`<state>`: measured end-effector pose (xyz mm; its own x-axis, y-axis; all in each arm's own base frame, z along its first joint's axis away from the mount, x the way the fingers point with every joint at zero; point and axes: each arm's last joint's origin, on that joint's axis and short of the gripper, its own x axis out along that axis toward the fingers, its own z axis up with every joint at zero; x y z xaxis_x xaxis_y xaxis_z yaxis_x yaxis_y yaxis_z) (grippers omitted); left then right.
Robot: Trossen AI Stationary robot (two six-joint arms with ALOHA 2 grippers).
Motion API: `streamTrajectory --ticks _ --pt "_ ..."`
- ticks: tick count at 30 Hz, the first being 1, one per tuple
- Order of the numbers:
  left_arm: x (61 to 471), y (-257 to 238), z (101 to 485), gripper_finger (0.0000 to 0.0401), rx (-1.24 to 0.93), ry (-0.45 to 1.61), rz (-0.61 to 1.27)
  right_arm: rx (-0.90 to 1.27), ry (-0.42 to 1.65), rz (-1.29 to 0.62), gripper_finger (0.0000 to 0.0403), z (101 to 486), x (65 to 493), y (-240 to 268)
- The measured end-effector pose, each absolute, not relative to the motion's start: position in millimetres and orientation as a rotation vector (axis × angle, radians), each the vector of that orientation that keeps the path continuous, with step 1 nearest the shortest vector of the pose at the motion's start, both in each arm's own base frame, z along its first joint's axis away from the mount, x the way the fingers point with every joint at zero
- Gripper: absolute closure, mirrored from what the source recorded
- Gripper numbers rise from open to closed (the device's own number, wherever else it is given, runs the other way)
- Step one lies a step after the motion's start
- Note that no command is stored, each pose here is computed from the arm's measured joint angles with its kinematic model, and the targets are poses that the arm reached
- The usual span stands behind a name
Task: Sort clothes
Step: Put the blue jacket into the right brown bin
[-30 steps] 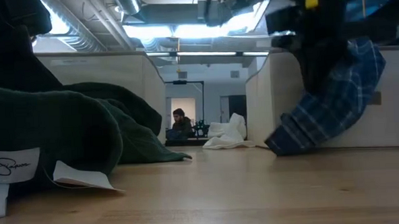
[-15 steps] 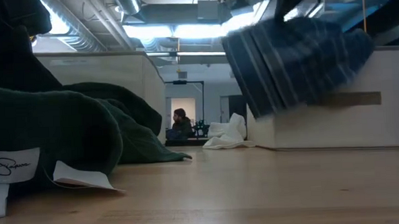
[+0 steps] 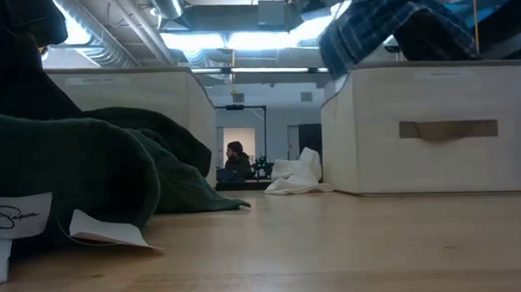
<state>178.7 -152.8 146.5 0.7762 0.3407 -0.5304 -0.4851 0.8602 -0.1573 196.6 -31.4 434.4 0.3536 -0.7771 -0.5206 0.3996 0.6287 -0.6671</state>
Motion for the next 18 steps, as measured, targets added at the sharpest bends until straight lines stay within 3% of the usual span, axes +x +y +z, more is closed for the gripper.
streamTrajectory --ticks 9,18 --pt "179 -153 147 0.0191 -0.304 0.511 0.456 -0.351 0.991 -1.05 0.0403 435 175 -87" --pt "179 -153 147 0.0191 -0.304 0.511 0.457 -0.086 1.06 -0.985 0.0403 362 181 -138"
